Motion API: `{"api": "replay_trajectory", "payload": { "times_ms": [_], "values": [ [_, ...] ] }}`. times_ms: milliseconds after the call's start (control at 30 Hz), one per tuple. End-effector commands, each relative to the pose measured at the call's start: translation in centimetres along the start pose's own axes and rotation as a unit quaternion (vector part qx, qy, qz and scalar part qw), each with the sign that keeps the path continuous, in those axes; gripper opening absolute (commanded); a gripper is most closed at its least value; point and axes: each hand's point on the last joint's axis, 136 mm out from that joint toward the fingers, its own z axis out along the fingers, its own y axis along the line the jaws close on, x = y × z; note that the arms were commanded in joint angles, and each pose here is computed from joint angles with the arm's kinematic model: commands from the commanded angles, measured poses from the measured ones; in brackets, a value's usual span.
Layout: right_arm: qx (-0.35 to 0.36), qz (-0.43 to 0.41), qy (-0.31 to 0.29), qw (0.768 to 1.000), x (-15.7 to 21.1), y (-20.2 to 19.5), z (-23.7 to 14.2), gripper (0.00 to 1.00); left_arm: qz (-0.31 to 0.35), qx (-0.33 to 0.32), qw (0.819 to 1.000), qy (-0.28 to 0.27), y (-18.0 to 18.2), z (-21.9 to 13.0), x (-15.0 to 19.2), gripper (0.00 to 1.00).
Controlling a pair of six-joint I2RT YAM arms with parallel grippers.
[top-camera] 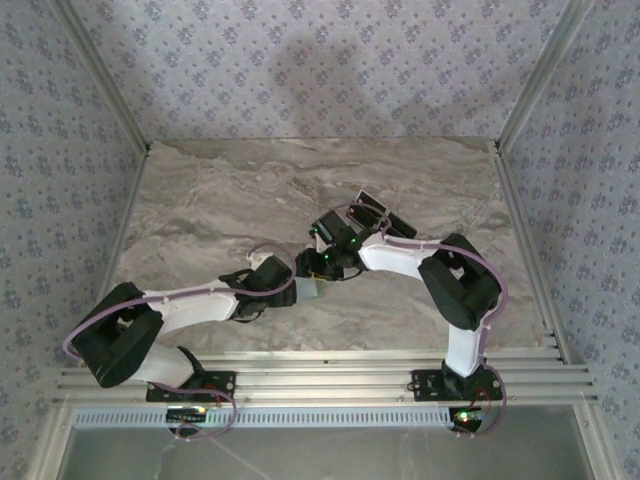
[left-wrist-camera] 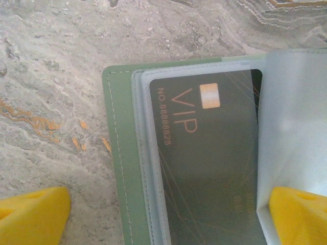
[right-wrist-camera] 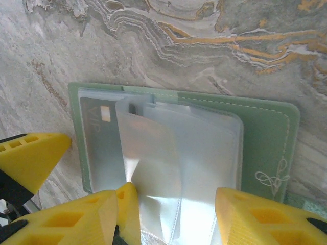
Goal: Put the credit cards into the card holder
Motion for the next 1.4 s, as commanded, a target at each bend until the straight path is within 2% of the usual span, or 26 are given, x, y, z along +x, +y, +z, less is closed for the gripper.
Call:
{"api": "replay_trajectory", "payload": {
  "times_ms": [0,400,700,1067,1367],
  "values": [
    [-0.003,0.004,-0.001,1.000,0.1,0.4,0.7,0.55,0.003,-0.019,1.000,0.011,1.1,0.4,1.1,1.00],
    [-0.016,0.004,0.015,1.000,0.3,1.0,2.6,0.55,0.005,-0.015,1.000,0.009,1.0,0.2,1.0,1.00],
    [-0.033,0.001,0.022,0.999,0.6,2.1,2.7,0.55,0.006,-0.009,1.000,-0.002,0.9,-0.5,0.4,1.00],
    [-0.040,-0.023,0.009,0.999,0.3,5.5,1.5,0.55,-0.027,0.007,0.998,-0.055,2.9,-5.0,-1.0,1.00],
    [-0.018,-0.027,0.038,0.999,1.1,5.8,5.3,0.55,-0.075,0.016,0.993,-0.089,5.4,-7.2,-0.8,1.00]
  ]
}}
